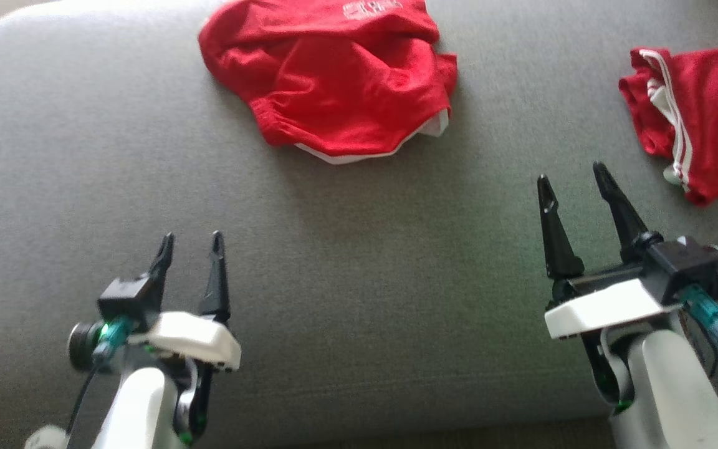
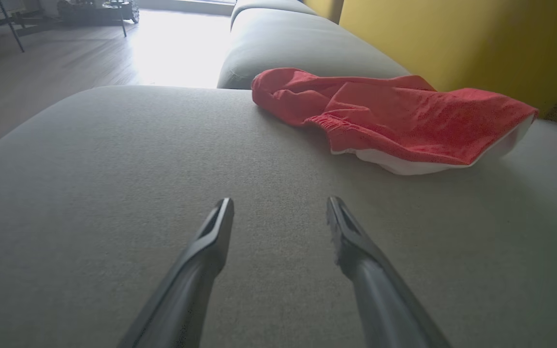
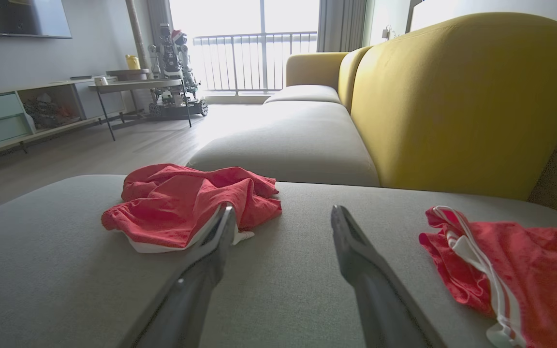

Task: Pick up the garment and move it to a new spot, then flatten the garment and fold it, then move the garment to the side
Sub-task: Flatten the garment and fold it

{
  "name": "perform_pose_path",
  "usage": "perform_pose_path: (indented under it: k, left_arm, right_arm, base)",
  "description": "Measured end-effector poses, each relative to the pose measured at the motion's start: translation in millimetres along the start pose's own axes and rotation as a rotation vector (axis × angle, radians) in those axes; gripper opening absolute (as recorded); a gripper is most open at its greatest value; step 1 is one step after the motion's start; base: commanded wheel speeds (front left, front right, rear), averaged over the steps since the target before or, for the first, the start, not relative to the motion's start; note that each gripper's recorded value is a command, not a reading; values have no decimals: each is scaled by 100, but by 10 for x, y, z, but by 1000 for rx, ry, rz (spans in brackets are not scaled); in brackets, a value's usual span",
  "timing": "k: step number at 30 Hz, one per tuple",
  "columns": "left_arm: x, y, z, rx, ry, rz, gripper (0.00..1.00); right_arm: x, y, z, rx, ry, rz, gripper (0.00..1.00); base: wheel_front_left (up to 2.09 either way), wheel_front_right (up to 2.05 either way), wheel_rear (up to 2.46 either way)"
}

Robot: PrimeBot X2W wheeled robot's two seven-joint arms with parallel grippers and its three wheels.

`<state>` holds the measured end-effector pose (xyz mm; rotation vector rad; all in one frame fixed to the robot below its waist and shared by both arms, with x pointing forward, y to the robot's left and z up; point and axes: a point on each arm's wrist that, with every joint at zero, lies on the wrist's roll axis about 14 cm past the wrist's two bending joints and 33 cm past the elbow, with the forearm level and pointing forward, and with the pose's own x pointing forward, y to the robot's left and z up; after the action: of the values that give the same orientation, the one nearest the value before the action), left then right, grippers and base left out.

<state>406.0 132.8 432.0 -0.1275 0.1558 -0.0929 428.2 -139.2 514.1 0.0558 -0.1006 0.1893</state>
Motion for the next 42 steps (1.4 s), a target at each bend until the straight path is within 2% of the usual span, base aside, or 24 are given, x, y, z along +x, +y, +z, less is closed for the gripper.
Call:
perform_pose_path:
  k: [11,13,17,24,33,34,35,36,42]
  left_arm:
    - [801,-402,-319,53,151,-180,100]
    - [912,-437,-377,29,175,-189,100]
    - [1109,-428,-451,52,203,-200,100]
    - [1329,-451,-491,62,224,-235,100]
    - [1391,-691,-499,86,216,-334,100]
    - [1386,-705,-504,84,217,-338,87]
    - [1380,-719,-511,85,219,-343,29]
    - [1374,-734,-511,88,218,-350,0]
    - [1328,-758,-434,112,199,-370,0]
  right_arm:
    - [45,-279,-201,-18,43,-66,100]
    - [36,-337,-233,-24,52,-81,100]
    - [12,-437,-279,-35,65,-107,100]
    - [-33,-521,-359,-42,89,-130,100]
    - [-8,-567,-359,-40,85,-140,100]
    - [-10,-567,-364,-40,86,-140,100]
    - [-11,-566,-370,-39,88,-140,100]
    - [-10,-564,-374,-39,89,-140,100]
    - [-2,-535,-370,-33,88,-133,100]
  base:
    - [0,0,0]
    - [0,0,0]
    - [0,0,0]
    - [0,0,0]
    - [0,0,0]
    - [0,0,0]
    - [0,0,0]
    - [0,0,0]
    - [0,0,0]
